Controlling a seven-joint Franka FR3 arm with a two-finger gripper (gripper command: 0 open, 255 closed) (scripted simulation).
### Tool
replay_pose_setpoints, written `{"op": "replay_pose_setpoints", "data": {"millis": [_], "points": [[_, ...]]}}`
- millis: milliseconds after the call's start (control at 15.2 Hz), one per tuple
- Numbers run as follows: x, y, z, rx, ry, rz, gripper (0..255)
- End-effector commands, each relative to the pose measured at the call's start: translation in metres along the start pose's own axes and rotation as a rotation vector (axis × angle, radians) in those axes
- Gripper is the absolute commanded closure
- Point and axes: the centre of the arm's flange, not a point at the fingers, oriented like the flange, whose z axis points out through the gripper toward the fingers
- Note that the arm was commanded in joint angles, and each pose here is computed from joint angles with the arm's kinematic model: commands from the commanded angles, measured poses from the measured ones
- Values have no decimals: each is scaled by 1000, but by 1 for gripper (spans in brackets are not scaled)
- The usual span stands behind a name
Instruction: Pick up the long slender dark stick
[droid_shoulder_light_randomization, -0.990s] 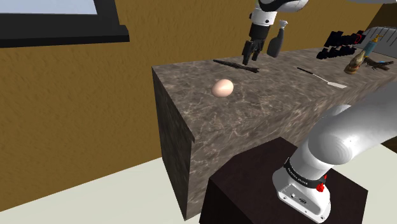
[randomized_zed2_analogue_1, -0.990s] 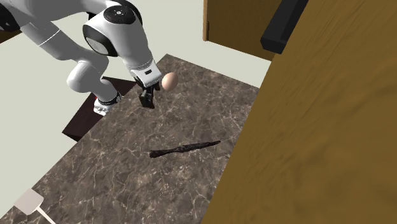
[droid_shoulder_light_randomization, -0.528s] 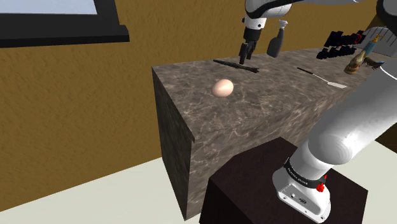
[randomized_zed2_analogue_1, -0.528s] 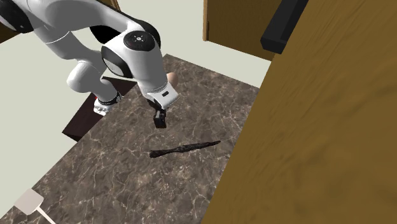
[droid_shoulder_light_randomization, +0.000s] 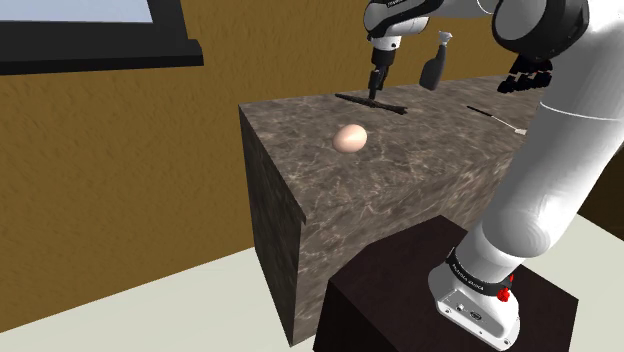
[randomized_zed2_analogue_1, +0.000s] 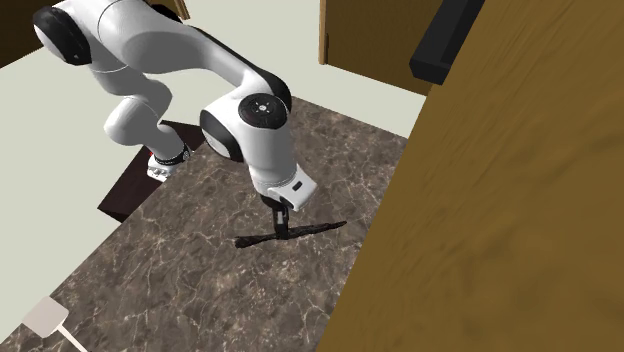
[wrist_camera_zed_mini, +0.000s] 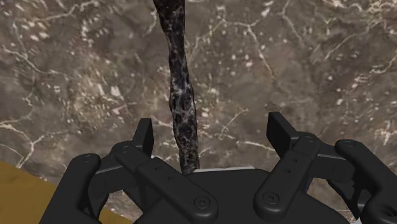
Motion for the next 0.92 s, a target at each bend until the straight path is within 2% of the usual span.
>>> {"op": "replay_pose_setpoints", "data": {"millis": [0, 660, 726, 858], "points": [[16, 17, 11, -13, -3, -35, 0], [20, 18, 53, -16, -4, -43, 0], [20, 18, 53, -16, -4, -43, 255], [20, 18, 53, -16, -4, -43, 255]]}}
